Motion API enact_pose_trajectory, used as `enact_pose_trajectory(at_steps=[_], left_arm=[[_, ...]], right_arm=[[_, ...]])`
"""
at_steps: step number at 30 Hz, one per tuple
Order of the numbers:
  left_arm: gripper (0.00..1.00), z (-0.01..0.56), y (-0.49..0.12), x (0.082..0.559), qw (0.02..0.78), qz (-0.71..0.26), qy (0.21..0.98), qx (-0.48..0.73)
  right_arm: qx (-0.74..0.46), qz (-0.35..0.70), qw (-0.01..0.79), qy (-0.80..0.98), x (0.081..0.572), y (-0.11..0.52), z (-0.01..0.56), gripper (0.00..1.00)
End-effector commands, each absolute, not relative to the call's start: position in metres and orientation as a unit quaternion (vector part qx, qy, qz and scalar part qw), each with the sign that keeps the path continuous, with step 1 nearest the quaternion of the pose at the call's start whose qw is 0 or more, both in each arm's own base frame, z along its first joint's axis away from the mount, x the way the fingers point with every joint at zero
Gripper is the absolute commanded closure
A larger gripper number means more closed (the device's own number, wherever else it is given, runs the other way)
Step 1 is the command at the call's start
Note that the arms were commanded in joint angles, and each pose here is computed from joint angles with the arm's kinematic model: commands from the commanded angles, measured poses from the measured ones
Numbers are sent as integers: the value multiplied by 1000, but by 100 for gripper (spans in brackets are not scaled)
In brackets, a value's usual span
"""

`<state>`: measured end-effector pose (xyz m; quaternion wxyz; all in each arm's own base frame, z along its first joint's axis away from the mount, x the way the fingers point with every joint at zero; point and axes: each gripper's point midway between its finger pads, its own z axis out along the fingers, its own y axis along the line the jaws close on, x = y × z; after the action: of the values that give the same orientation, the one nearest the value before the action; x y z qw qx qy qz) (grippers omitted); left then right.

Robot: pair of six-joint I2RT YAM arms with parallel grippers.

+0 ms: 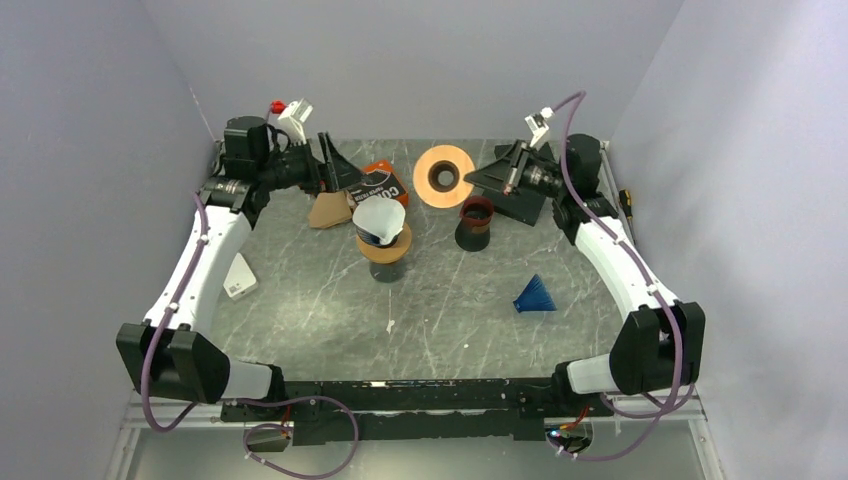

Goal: Place the coffee filter in the dripper

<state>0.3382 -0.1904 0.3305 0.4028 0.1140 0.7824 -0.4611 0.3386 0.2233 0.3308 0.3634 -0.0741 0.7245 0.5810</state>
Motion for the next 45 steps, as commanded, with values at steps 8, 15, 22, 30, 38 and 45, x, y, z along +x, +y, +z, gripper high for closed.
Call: enact_pose_trajectory(at_steps=[8,15,22,30,38,45], left_arm=[[0,286,-81,359,459,-161,874,3],[0,260,-77,344,434,-156,887,-15],[1,250,-98,342,413,-216,884,-24],[3,247,-111,343,394,-251,884,-21],[4,241,-121,338,381,-284,880,-23],[5,242,-126,336,376,-299,877,-18]], right_arm=[[70,538,375,752,352,142,276,100],[107,528,334,774,364,133,243,100],[123,511,317,789,378,127,221,100],[142,516,293,792,389,127,197,100],[140,513,289,796,399,125,190,100],[145,499,285,805,403,121,180,89]])
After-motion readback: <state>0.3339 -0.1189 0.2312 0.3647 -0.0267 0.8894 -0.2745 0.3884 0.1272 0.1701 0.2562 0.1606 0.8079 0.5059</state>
